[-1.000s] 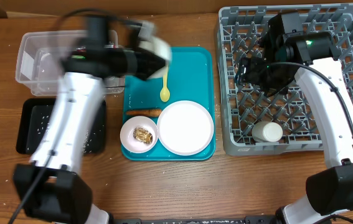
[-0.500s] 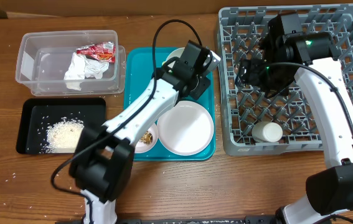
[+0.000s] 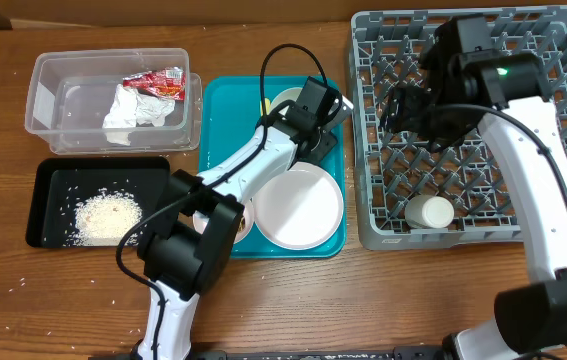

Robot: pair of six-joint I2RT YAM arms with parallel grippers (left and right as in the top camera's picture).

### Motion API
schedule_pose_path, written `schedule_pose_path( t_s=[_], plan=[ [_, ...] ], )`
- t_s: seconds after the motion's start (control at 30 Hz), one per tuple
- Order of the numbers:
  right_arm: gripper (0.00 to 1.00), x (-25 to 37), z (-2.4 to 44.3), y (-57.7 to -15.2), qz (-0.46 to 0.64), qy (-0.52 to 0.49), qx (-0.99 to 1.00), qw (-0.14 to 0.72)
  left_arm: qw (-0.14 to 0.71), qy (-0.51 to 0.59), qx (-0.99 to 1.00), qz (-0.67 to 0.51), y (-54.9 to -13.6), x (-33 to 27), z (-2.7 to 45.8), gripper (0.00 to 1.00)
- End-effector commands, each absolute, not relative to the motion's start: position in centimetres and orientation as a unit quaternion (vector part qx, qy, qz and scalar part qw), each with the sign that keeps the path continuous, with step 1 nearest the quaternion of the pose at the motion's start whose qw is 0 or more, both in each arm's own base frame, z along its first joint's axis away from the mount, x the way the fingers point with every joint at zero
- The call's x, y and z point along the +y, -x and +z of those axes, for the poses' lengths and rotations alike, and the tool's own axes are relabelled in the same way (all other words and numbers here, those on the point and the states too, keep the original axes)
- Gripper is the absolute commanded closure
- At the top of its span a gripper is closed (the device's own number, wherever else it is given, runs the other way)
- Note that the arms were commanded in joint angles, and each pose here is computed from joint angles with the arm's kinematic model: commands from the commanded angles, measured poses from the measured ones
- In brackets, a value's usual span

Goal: Sort waste into correct bins and load items into the dishwasher
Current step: 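Return the empty bowl to the teal tray with the left gripper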

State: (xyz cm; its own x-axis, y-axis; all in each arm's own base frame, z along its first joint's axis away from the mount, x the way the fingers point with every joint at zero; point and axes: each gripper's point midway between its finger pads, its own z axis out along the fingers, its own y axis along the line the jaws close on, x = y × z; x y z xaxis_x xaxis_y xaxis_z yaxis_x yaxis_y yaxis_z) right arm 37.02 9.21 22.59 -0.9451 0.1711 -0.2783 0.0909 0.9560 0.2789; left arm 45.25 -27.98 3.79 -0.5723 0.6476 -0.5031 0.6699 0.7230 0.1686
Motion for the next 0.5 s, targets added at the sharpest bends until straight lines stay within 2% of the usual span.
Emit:
schedule_pose_path(
  t_s=[0.0, 0.03, 0.07, 0.2, 0.3, 0.47],
  plan=[
    [0.2, 8.8, 28.6, -36.5, 0.141, -0.06, 0.96, 0.234, 0.271, -0.377, 0.885, -0.019, -45.6, -27.8, 3.1, 0.86],
    [0.19, 8.8, 29.4, -36.2, 0.144, -0.059, 0.957, 0.244, 0.27, -0.377, 0.886, -0.019, -45.6, -27.8, 3.0, 0.79],
    [0.18, 8.7, 30.1, -35.9, 0.146, -0.058, 0.954, 0.254, 0.27, -0.377, 0.886, -0.019, -45.6, -27.8, 3.0, 0.66],
    [0.14, 7.9, 32.2, -34.7, 0.137, -0.06, 0.946, 0.287, 0.284, -0.361, 0.888, 0.008, -46.5, -27.1, 4.1, 0.36],
    [0.11, 7.4, 33.7, -33.7, 0.131, -0.062, 0.94, 0.31, 0.295, -0.321, 0.899, 0.052, -47.6, -25.3, 7.6, 0.25],
    [0.09, 7.0, 35.7, -31.8, 0.134, -0.061, 0.93, 0.338, 0.283, -0.216, 0.933, 0.059, -46.1, -22.2, 16.9, 0.25]
  ],
)
